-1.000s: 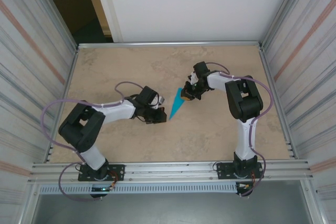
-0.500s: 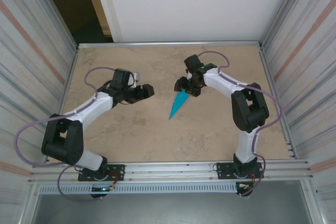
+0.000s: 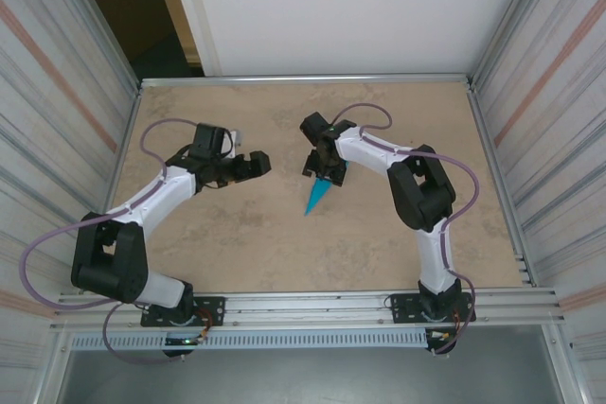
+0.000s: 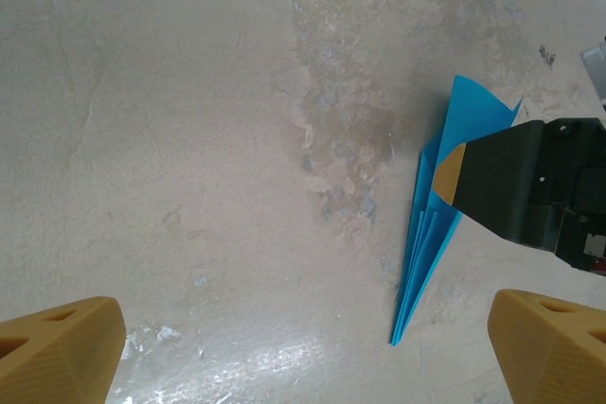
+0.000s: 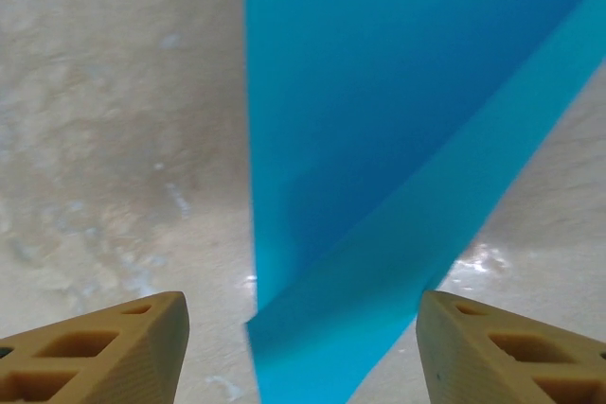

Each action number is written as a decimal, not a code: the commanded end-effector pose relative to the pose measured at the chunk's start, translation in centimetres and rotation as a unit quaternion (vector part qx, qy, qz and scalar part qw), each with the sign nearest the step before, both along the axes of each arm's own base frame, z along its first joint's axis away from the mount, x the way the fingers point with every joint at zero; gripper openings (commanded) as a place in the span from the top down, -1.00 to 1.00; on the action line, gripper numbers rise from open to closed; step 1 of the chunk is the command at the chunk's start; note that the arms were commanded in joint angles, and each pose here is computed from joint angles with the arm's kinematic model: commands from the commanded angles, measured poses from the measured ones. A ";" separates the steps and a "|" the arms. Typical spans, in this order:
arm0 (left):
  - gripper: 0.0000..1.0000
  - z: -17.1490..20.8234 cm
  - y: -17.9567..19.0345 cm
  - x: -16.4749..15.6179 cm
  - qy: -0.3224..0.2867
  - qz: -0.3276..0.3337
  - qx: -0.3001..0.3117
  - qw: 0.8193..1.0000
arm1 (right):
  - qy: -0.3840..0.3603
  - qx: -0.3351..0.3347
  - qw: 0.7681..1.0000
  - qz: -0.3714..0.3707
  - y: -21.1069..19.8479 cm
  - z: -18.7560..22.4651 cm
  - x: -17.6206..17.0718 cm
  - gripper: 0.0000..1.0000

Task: Fold a paper plane with a square sheet of paper (pick it up from the middle)
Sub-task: Move the paper plane to the top-center of the table.

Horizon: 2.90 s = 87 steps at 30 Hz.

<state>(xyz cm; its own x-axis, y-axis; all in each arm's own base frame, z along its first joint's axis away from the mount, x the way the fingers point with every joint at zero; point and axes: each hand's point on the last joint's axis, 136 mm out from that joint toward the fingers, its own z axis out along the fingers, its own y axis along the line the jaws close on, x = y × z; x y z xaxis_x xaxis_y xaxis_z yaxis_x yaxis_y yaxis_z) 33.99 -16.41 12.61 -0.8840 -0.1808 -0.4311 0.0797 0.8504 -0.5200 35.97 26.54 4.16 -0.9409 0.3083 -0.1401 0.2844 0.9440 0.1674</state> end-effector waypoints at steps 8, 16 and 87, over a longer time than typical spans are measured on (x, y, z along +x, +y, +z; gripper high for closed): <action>-0.97 0.6 0.3 0.0 -0.013 -0.009 0.002 1.000 | -0.001 -0.044 0.998 -0.050 -1.7 0.8 -0.6 -0.12; -0.97 0.3 0.2 0.1 -0.007 -0.010 -0.001 1.000 | -0.004 -0.052 0.997 -0.065 -2.1 1.1 -0.8 0.07; 0.12 -7.3 -10.1 2.4 0.138 -0.005 -0.134 0.981 | -0.081 0.312 0.936 0.140 -0.6 -0.9 1.2 0.77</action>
<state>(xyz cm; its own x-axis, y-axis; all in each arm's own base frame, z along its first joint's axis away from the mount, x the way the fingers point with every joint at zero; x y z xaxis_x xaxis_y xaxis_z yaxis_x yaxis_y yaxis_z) 36.16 -25.92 5.31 -0.9603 -0.2501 -0.1232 -0.0810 0.6733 -0.7349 37.36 26.39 4.43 -0.9767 0.1333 -0.1680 -0.0336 0.6785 0.7339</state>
